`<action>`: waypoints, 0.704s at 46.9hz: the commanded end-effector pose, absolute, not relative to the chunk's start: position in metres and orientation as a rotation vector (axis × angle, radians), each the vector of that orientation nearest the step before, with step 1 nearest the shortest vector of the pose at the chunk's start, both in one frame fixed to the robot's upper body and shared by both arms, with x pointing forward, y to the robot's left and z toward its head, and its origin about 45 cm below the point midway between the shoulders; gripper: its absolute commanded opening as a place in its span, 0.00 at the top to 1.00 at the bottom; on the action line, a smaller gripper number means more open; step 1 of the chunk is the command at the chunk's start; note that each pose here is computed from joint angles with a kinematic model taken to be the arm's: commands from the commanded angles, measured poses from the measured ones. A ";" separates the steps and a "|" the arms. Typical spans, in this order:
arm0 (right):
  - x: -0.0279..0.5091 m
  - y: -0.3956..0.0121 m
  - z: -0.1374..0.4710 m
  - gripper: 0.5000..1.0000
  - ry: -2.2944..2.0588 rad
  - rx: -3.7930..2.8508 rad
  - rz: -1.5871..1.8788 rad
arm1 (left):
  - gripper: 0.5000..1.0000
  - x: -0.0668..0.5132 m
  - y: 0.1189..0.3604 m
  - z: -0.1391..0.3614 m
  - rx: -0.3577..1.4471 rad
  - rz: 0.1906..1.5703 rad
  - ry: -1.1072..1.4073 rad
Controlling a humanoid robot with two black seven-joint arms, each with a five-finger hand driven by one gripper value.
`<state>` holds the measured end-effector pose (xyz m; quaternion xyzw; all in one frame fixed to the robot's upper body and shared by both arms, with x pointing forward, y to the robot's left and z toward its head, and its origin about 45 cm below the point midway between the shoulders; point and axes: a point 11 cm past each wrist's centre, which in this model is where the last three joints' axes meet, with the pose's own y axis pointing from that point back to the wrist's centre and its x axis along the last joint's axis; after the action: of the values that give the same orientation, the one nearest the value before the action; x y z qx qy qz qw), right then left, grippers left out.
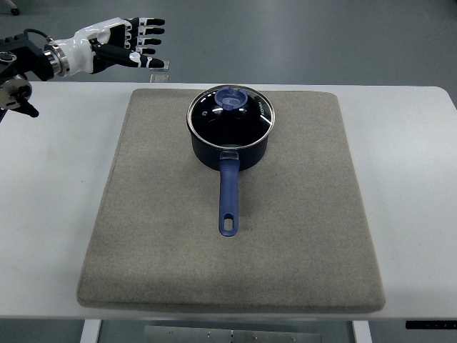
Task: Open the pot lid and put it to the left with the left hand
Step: 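Raise the left hand and move it toward the saucepan lid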
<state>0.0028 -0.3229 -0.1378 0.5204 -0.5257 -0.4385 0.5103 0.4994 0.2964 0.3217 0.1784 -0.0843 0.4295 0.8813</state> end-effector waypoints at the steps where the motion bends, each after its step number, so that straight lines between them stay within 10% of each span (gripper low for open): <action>1: 0.003 -0.323 -0.138 0.17 -1.266 1.253 -1.056 | 0.02 0.498 0.289 0.330 0.448 0.845 -0.269; 33: 0.003 -0.323 -0.138 0.17 -1.266 1.253 -1.056 | 0.03 0.488 0.215 0.370 0.774 0.529 -0.771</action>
<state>0.0028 -0.3229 -0.1378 0.5205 -0.5257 -0.4385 0.5103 0.4877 0.2191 0.3633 0.3626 -0.3501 0.2525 0.8259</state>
